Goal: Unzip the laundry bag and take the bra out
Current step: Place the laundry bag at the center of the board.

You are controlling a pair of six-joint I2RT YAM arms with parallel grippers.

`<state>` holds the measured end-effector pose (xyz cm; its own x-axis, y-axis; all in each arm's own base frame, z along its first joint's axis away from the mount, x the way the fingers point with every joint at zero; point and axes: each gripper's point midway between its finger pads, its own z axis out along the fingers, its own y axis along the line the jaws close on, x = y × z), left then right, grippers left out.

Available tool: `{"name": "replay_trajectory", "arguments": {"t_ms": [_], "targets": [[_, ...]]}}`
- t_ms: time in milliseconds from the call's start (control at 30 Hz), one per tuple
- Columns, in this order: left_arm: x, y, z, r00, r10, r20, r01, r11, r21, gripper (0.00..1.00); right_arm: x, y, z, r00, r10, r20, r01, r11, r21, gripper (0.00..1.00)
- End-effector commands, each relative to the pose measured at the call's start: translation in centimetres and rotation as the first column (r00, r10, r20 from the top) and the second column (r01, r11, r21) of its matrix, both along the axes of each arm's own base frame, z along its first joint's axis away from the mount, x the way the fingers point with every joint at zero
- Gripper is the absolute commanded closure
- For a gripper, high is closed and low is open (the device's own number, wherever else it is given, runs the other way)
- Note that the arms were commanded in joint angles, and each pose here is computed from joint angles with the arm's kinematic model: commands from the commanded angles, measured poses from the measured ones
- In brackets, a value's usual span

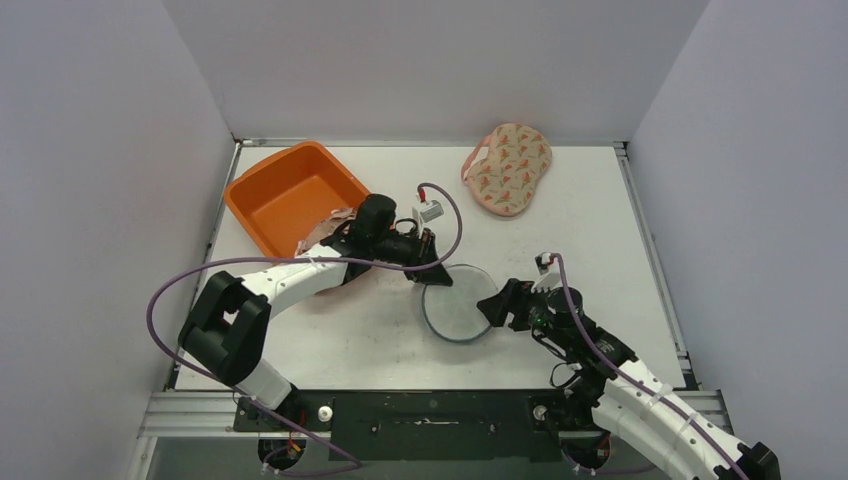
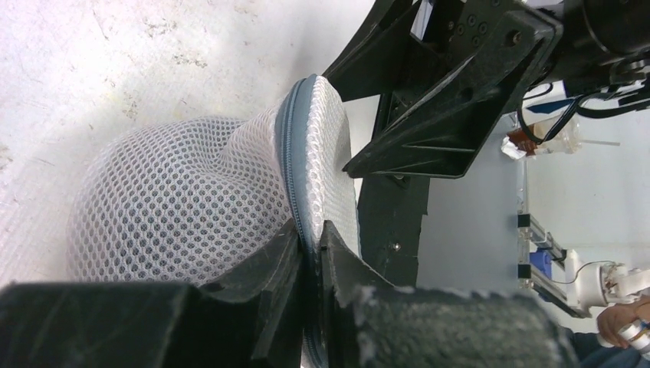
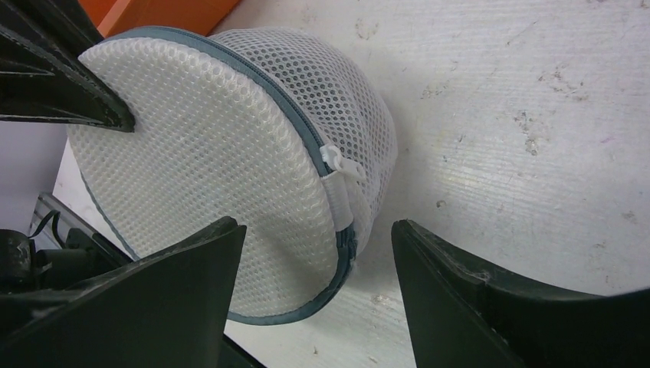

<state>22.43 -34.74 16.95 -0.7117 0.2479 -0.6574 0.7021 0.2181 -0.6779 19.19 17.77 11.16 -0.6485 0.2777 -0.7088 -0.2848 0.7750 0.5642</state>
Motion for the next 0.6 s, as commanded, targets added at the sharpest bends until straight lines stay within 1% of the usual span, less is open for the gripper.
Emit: {"name": "replay_trajectory", "arguments": {"t_ms": [0,67,133,167,200,233,300,367,433,500,567], "targets": [[0.6,-0.6,0.8,0.999,0.026,0.029,-0.025,0.999,-0.035,0.83,1.2,1.3,1.2,0.998,0.023,0.062,-0.025,0.999,0.044,0.33],[1.0,-0.3,0.8,0.997,0.077,0.03,-0.076,0.997,-0.024,0.68,1.3,1.5,0.8,0.998,0.025,0.052,-0.027,0.999,0.044,0.42],[1.5,0.1,0.9,0.989,0.144,0.04,-0.143,0.989,-0.022,0.47,1.5,1.7,0.7,0.998,0.021,0.051,-0.024,0.998,0.053,0.47],[1.7,0.5,1.0,0.982,0.182,0.05,-0.181,0.983,-0.024,0.32,1.4,1.7,0.6,0.999,0.021,0.048,-0.024,0.998,0.058,0.48],[1.9,1.0,1.2,0.972,0.23,0.055,-0.229,0.973,-0.026,0.12,1.4,1.8,0.7,0.999,0.021,0.048,-0.024,0.998,0.063,0.48],[2.1,1.5,1.5,0.958,0.282,0.054,-0.281,0.959,-0.035,0.03,1.4,1.8,0.6,0.999,0.022,0.045,-0.025,0.998,0.065,0.47],[2.3,2.9,2.4,0.922,0.381,0.066,-0.378,0.924,-0.053,0.04,1.3,1.7,0.7,0.999,0.018,0.042,-0.021,0.998,0.064,0.41],[2.7,4.4,2.7,0.867,0.494,0.066,-0.491,0.869,-0.059,0.04,1.2,1.5,0.8,0.999,0.015,0.041,-0.017,0.998,0.06,0.33],[2.6,6.1,2.6,0.803,0.593,0.05,-0.59,0.805,-0.062,0.04,1.2,1.3,0.9,0.999,0.009,0.039,-0.011,0.998,0.054,0.25],[2.1,7.9,2.0,0.724,0.69,0.022,-0.688,0.724,-0.059,0.04,1.3,1.0,1.1,0.999,-0.004,0.038,0.003,0.999,0.033,0.19],[1.2,8.9,2.1,0.669,0.743,0.0,-0.741,0.667,-0.081,0.04,1.5,0.6,1.5,0.999,-0.01,0.046,0.01,1.0,0.007,0.16]]}}
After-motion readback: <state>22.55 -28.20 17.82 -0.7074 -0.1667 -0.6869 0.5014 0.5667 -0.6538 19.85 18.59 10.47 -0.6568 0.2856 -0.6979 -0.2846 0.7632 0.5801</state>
